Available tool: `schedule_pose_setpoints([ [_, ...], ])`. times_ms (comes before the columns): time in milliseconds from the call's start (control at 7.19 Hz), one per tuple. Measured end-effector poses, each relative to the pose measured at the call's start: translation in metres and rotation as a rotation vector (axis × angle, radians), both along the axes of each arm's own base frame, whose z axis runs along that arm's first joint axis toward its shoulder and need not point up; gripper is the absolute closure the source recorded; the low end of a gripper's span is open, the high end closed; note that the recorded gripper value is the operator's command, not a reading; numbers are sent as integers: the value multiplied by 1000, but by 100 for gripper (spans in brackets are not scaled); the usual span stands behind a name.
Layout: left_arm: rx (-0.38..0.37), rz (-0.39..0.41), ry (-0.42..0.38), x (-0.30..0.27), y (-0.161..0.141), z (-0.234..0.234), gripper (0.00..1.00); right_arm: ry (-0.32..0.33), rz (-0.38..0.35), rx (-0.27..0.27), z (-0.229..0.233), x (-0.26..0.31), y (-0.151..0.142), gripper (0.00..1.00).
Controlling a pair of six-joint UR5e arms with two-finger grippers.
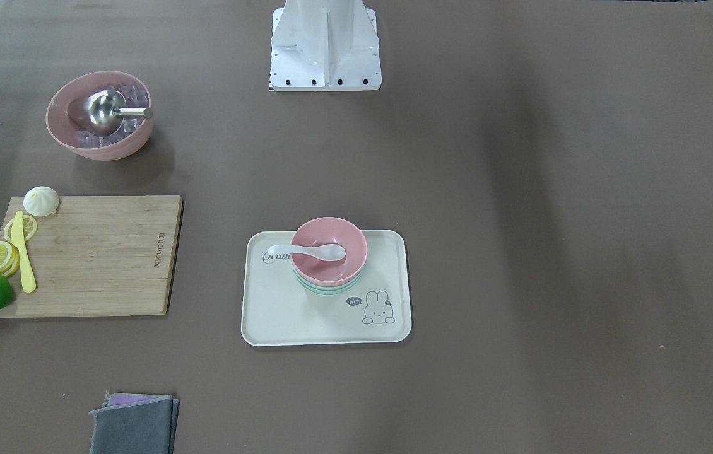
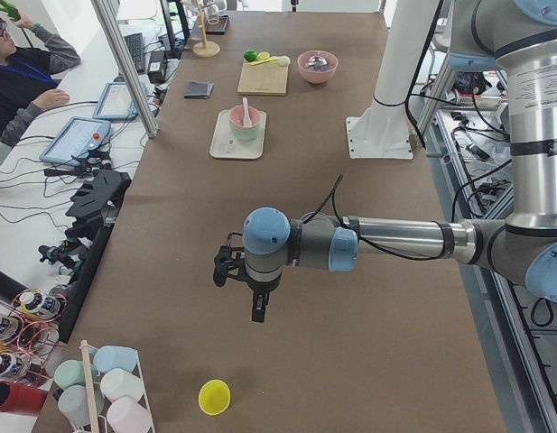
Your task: Stack pink bowl on green and place spoon
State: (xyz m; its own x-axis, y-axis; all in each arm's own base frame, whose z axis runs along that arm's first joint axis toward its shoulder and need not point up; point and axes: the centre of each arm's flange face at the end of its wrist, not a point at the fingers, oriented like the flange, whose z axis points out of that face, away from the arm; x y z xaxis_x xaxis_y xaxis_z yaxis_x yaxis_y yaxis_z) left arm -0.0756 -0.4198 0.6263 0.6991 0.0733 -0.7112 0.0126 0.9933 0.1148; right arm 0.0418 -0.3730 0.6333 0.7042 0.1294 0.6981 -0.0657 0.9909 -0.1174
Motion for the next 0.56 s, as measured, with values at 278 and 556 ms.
schedule_pose_setpoints([
  [278, -4, 0, -1, 0, 0, 2, 1, 0, -2, -4, 2, -1, 0, 0],
  [556, -10, 1, -1, 0, 0, 5, 1, 0, -6, -8, 3, -3, 0, 0],
])
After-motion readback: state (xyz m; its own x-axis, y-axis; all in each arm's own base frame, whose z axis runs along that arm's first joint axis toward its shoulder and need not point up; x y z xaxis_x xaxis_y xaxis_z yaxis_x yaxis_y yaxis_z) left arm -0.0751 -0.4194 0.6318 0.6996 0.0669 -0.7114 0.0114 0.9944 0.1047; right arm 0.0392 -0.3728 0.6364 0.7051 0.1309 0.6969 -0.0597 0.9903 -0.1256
